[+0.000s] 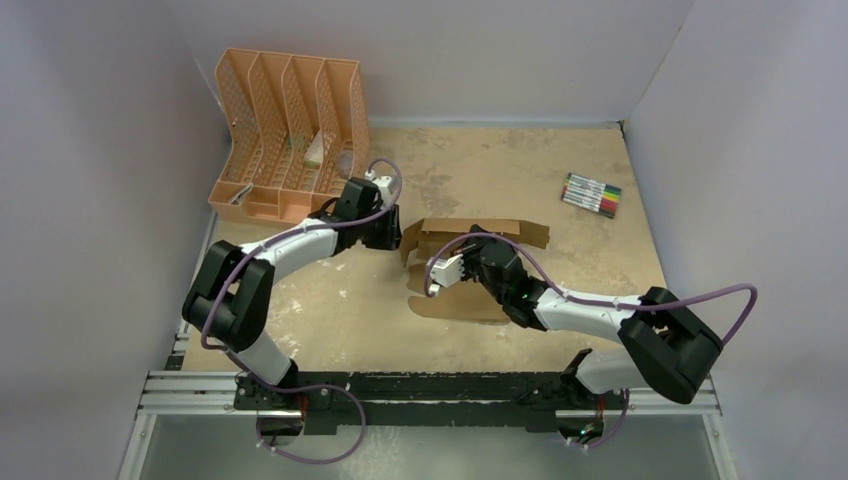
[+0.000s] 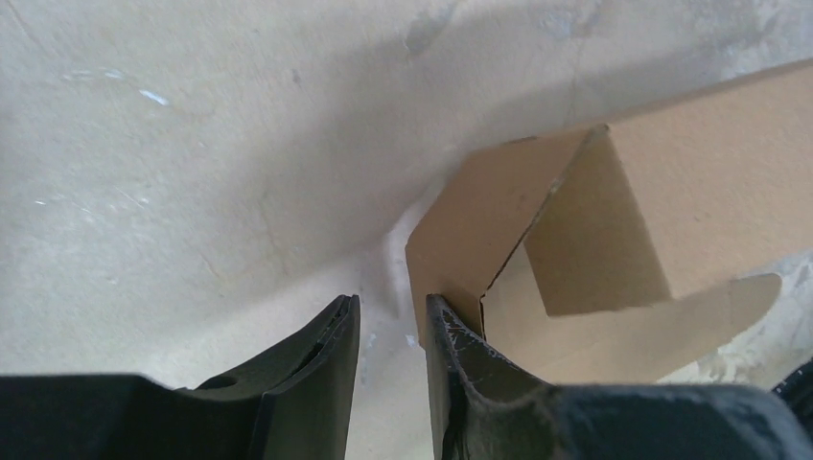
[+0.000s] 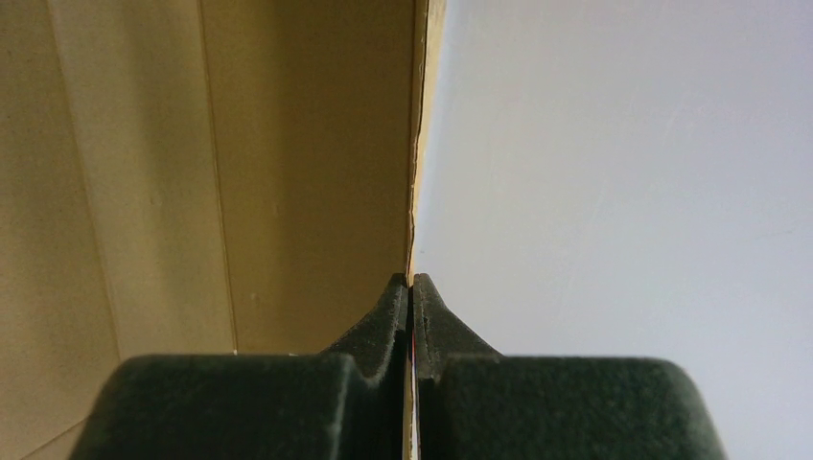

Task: Fold the paper box

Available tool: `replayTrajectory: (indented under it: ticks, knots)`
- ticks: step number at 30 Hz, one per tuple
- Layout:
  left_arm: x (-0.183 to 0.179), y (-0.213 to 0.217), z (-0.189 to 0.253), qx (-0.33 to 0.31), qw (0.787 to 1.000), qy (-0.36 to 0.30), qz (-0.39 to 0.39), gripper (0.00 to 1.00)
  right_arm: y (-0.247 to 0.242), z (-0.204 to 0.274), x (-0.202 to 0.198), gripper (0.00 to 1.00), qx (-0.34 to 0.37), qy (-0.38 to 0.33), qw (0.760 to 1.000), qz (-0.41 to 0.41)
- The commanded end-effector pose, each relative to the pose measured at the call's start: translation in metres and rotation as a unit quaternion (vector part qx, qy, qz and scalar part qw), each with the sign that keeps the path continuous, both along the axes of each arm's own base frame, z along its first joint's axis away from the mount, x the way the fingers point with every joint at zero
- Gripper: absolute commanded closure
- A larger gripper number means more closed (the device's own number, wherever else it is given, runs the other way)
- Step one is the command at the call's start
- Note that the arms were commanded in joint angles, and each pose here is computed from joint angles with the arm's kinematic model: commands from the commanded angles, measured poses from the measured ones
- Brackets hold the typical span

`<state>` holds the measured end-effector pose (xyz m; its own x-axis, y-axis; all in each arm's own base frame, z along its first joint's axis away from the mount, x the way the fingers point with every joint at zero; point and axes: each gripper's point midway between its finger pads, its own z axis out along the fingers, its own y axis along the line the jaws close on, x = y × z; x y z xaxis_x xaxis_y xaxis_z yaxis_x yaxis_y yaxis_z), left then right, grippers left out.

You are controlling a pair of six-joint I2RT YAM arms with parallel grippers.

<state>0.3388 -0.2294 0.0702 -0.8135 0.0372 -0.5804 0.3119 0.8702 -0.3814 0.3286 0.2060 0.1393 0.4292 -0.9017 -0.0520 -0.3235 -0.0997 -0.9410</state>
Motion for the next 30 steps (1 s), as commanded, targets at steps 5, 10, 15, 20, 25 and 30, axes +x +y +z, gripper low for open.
replayTrajectory:
  ticks: [5,10,15,20,25,30]
  knots:
    - [-0.017,-0.036,0.027,-0.061,0.997,-0.038,-0.028,0.69,0.01,0.003,-0.005,1.0,-0.005,-0.015,1.0,0.021]
    - [-0.022,-0.053,0.036,-0.084,0.993,-0.068,-0.047,0.69,0.013,-0.001,-0.009,1.0,-0.008,-0.011,1.0,0.027]
    - [-0.021,-0.059,0.035,-0.09,0.99,-0.093,-0.049,0.68,0.015,-0.003,-0.012,1.0,-0.011,-0.008,0.999,0.033]
    - [-0.015,-0.061,0.035,-0.115,0.984,-0.13,-0.034,0.68,0.018,-0.007,-0.017,1.0,-0.007,0.004,0.999,0.039]
    - [-0.01,-0.054,0.037,-0.113,0.976,-0.184,-0.002,0.65,0.022,-0.013,-0.024,1.0,-0.009,0.019,0.999,0.047]
    - [-0.005,-0.047,0.036,-0.116,0.969,-0.217,0.023,0.63,0.024,-0.02,-0.03,1.0,-0.025,0.028,0.998,0.057]
